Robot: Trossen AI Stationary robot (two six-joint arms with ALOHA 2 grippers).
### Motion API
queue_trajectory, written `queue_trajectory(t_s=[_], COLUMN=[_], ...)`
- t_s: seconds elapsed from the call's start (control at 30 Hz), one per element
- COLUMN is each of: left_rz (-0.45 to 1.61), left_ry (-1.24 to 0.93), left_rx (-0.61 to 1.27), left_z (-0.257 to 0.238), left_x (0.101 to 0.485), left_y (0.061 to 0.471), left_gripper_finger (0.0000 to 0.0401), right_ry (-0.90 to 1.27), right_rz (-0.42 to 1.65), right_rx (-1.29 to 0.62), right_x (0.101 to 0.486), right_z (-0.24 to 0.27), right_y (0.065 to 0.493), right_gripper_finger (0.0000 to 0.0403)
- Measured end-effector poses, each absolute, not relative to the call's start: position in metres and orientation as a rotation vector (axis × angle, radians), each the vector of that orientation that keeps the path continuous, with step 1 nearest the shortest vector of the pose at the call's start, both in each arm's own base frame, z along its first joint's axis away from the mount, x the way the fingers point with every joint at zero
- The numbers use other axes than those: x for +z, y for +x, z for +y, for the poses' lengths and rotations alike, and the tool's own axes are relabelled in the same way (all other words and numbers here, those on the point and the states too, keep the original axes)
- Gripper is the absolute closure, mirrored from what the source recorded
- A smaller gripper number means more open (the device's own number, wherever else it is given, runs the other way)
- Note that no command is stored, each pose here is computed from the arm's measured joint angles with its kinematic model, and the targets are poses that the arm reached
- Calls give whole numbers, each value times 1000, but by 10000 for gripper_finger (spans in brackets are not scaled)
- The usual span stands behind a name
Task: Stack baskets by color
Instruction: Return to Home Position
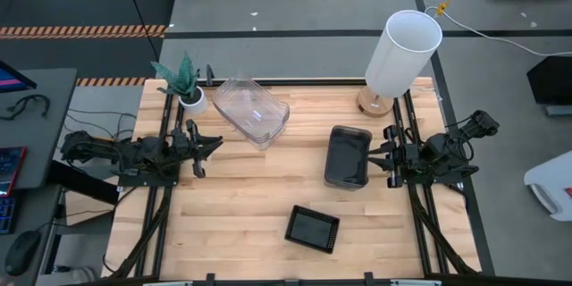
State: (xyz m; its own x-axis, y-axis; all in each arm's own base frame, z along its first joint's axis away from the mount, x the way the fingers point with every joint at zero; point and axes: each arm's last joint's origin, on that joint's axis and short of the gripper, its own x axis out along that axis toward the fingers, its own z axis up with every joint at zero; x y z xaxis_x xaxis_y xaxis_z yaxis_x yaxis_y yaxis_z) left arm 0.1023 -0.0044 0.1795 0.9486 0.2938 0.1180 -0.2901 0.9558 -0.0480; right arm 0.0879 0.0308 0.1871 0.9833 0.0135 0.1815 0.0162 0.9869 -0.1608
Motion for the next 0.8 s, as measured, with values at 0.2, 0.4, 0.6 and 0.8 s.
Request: queue_trajectory(t_s=[0.2,0.4,0.6,0.8], left_rz=[-125,-124,-124,-124], left_ry=[-30,-30,-30,-30], left_rx=[297,297,297,297], left_z=[-4,-4,-4,-4], left_x=[180,179,179,179], left_y=[102,102,102,102], left_gripper_finger=[349,340,344,350], right_ry=[-163,-163,-163,-163], right_rz=[-183,-183,-183,-183], right_rx=[-2,-1,-1,-1], right_x=[187,187,187,187], right_z=[31,31,31,31], right_y=[88,88,88,88], right_gripper_finger=[332,332,332,332])
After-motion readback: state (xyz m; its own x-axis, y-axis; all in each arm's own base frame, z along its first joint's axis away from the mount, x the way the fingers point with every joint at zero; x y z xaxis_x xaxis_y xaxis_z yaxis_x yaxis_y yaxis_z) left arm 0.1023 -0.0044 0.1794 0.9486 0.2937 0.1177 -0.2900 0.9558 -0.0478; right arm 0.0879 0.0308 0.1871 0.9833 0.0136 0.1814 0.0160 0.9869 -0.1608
